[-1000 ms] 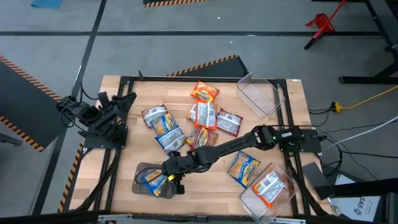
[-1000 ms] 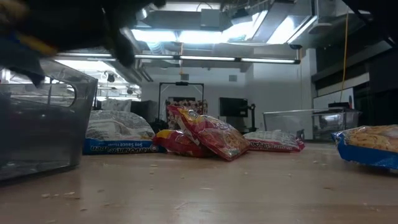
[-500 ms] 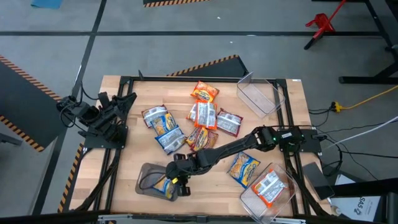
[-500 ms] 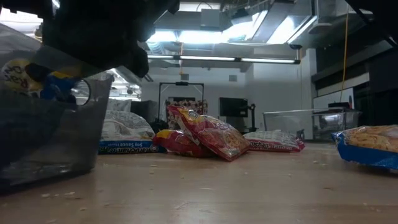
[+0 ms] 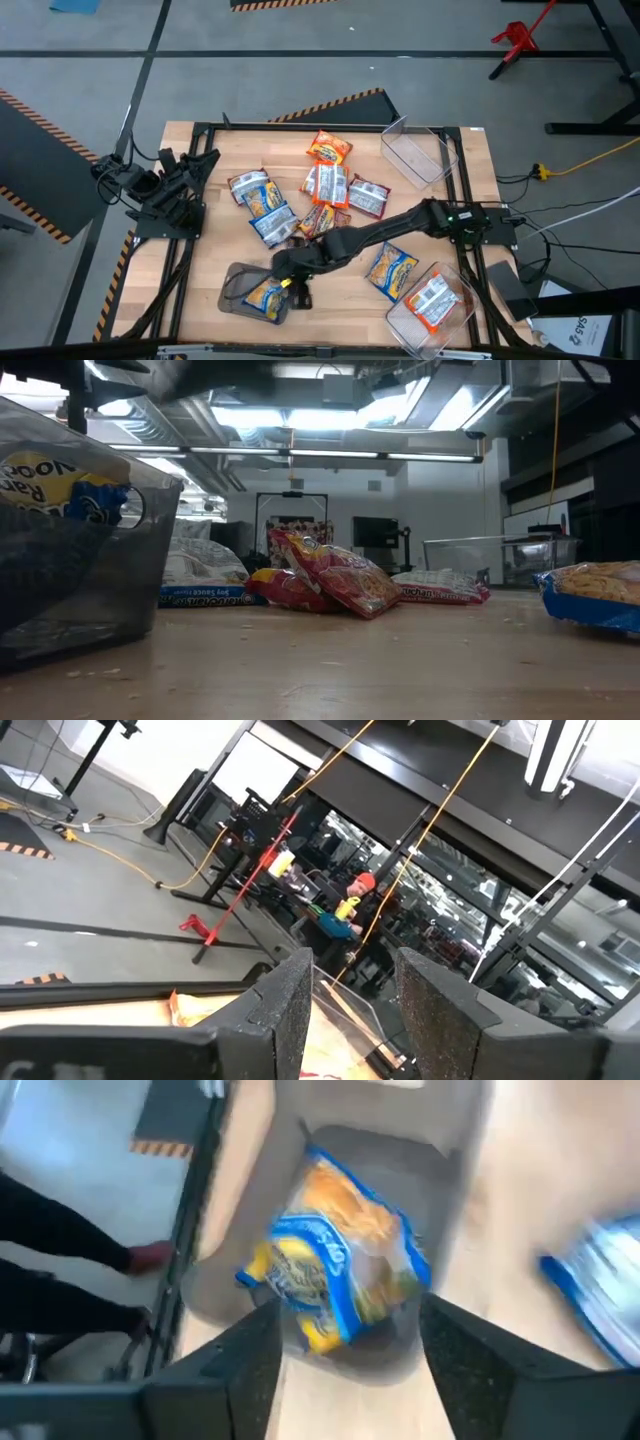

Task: Sort Maruchan noodles
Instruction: Put the red noodle pack into the top transparent bin

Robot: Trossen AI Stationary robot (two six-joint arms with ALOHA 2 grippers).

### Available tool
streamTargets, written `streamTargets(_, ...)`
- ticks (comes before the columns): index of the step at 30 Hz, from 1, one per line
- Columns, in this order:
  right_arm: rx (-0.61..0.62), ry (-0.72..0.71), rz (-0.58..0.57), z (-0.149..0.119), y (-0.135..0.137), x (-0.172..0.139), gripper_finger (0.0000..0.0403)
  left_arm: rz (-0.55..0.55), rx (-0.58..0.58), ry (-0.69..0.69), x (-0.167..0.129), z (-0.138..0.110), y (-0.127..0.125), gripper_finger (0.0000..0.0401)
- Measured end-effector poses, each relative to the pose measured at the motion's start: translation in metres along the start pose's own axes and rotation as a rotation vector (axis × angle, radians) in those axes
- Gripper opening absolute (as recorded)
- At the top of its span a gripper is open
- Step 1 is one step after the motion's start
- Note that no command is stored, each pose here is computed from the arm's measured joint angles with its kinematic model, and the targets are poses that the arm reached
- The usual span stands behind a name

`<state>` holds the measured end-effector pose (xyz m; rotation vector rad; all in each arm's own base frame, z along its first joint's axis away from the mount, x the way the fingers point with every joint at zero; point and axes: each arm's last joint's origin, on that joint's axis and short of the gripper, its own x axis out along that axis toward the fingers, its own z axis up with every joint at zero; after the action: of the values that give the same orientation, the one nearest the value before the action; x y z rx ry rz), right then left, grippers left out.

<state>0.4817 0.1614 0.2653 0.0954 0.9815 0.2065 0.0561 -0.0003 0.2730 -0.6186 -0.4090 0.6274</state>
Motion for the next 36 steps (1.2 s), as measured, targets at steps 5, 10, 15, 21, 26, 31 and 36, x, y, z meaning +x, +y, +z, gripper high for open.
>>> streamTargets(5,-0.014,0.177,-0.276,-0.018,-0.011,-0.038,0.0229,-0.001,-0.001,0.000,0.000,0.000,0.000,0.0140)
streamTargets(10,-0.019,0.285,-0.382,-0.027,-0.025,-0.044,0.0237,-0.002,0.002,0.001,0.000,0.000,0.000,0.0140)
streamTargets(15,-0.056,0.291,-0.317,-0.027,-0.041,-0.029,0.0273,-0.009,0.021,0.011,0.000,-0.002,0.000,0.0140)
streamTargets(21,-0.100,0.325,-0.265,-0.033,-0.068,-0.012,0.0323,-0.014,0.045,0.024,0.000,-0.004,0.001,0.0140)
streamTargets(26,-0.157,0.364,-0.221,-0.046,-0.083,0.008,0.0348,-0.014,0.049,0.025,0.000,-0.004,0.001,0.0140)
streamTargets(31,-0.158,0.365,-0.196,-0.059,-0.090,0.027,0.0355,-0.013,0.057,0.029,0.000,-0.005,0.001,0.0140)
streamTargets(36,-0.159,0.382,-0.211,-0.069,-0.093,0.037,0.0355,-0.013,0.069,0.034,0.000,-0.006,0.001,0.0140)
